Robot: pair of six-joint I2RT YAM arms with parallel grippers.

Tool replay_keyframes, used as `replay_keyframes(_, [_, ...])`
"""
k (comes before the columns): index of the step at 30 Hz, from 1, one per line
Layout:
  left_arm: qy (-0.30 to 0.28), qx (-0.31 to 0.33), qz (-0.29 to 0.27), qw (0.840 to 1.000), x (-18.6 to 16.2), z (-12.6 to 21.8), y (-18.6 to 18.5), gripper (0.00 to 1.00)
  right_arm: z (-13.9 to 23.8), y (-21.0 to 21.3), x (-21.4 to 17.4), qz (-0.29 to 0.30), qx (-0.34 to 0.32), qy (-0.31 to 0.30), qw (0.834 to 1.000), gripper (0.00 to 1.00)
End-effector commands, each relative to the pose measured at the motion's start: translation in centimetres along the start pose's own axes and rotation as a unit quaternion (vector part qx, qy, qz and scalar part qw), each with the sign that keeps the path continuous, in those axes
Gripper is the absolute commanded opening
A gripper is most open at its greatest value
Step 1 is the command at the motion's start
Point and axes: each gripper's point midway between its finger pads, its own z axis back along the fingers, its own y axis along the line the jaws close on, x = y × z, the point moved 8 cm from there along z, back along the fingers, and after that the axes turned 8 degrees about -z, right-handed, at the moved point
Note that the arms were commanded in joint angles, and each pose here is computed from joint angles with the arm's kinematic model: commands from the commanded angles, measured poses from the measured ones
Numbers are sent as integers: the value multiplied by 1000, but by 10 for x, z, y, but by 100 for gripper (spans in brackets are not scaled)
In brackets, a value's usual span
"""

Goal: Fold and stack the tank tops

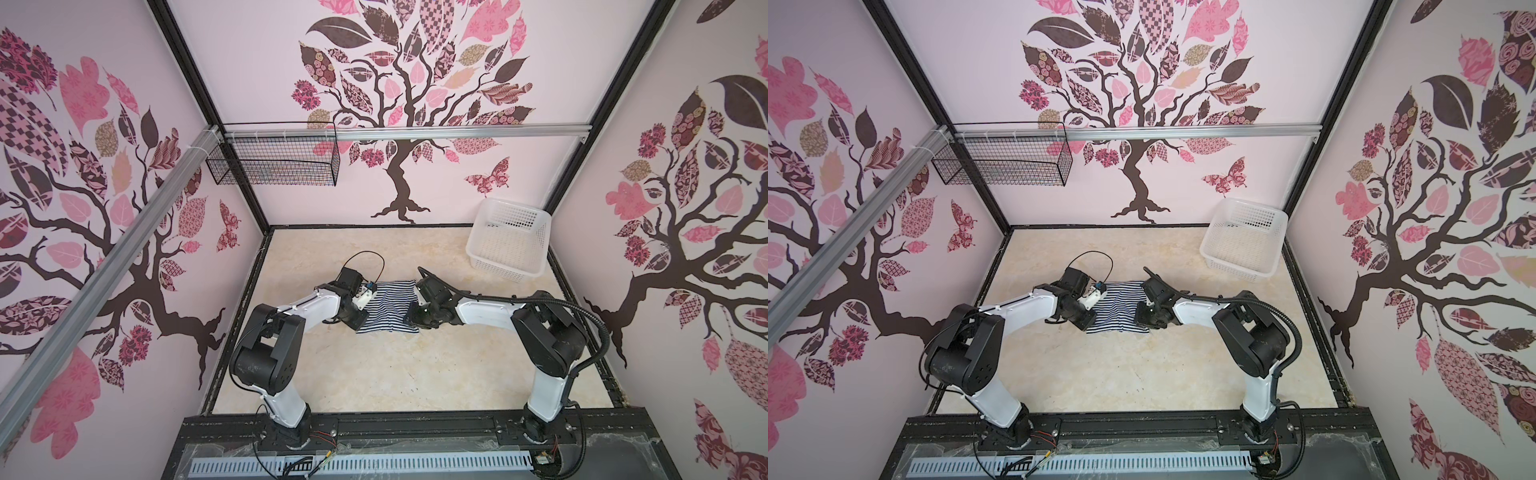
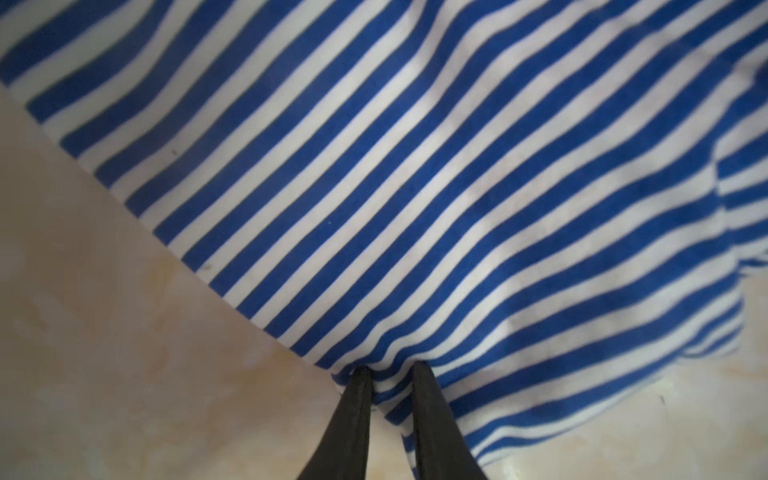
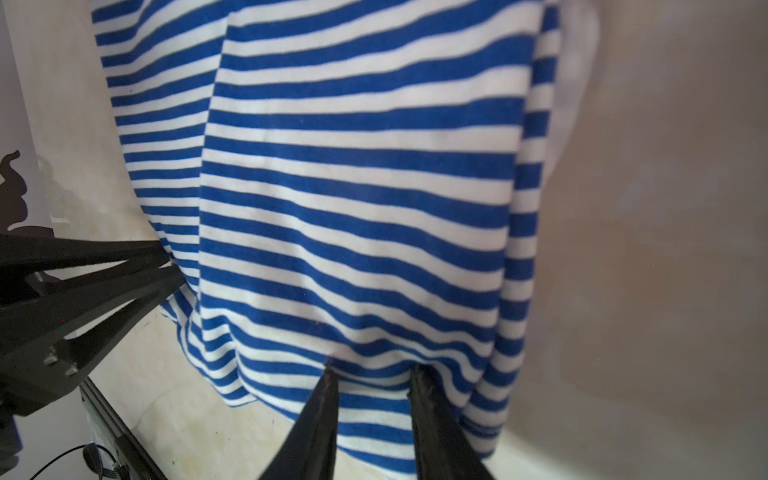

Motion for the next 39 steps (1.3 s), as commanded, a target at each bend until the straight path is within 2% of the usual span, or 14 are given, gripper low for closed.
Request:
replay_keyframes(1, [27, 38, 40, 998, -1, -5, 28, 22, -17, -20, -7, 0, -69, 26, 997, 34])
replay_keyframes(8, [33, 50, 67, 996, 3, -5, 62, 22, -24, -11, 14, 5, -75, 17, 997, 34])
replay_keyframes(20, [15, 49, 75, 996, 5, 3, 61, 21, -14, -5, 46, 2, -71, 0, 997, 39])
replay_keyframes(26, [-9, 57, 82, 995, 7, 27, 58, 22, 11, 12, 45, 15, -44, -11, 999, 49])
replay_keyframes(31, [-53, 66, 88, 993, 9, 59, 52, 25, 46, 24, 41, 29, -21, -36, 999, 63])
replay_keyframes(35, [-91, 87, 95, 987, 7, 87, 49, 35, 78, 31, 39, 45, -13, -68, 997, 74])
replay_keyframes(39, [-133, 111, 109, 979, 0, 113, 46, 41, 109, 32, 37, 63, -23, -103, 992, 79])
